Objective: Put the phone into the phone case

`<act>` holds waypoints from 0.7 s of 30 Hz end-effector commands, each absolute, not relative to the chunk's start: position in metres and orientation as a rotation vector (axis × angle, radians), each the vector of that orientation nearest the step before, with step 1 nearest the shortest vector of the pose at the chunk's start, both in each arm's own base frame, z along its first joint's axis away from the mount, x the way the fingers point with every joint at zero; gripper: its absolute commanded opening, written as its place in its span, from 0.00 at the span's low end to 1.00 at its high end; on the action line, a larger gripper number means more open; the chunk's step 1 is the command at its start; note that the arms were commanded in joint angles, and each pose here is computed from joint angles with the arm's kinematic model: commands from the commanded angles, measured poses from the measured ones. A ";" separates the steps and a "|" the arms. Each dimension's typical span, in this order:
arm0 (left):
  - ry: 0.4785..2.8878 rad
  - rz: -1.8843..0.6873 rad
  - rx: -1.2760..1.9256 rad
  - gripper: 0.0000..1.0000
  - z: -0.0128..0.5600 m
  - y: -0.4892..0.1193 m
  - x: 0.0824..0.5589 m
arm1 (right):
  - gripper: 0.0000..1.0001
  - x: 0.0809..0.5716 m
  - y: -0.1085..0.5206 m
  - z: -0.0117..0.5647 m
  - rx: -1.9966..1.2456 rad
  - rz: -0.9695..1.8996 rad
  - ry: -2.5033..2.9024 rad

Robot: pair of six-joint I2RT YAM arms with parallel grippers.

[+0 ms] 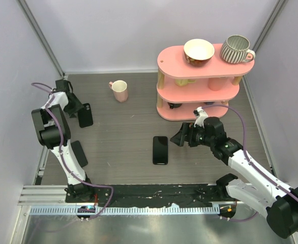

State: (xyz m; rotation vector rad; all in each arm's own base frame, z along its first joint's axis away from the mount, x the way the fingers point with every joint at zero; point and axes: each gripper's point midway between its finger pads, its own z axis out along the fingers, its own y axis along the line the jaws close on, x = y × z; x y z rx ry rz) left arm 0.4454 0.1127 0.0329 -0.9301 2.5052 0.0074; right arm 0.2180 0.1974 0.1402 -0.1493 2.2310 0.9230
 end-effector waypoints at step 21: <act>2.678 -0.164 -0.660 0.00 0.058 0.008 0.377 | 0.89 0.231 0.202 0.168 -0.173 0.921 2.138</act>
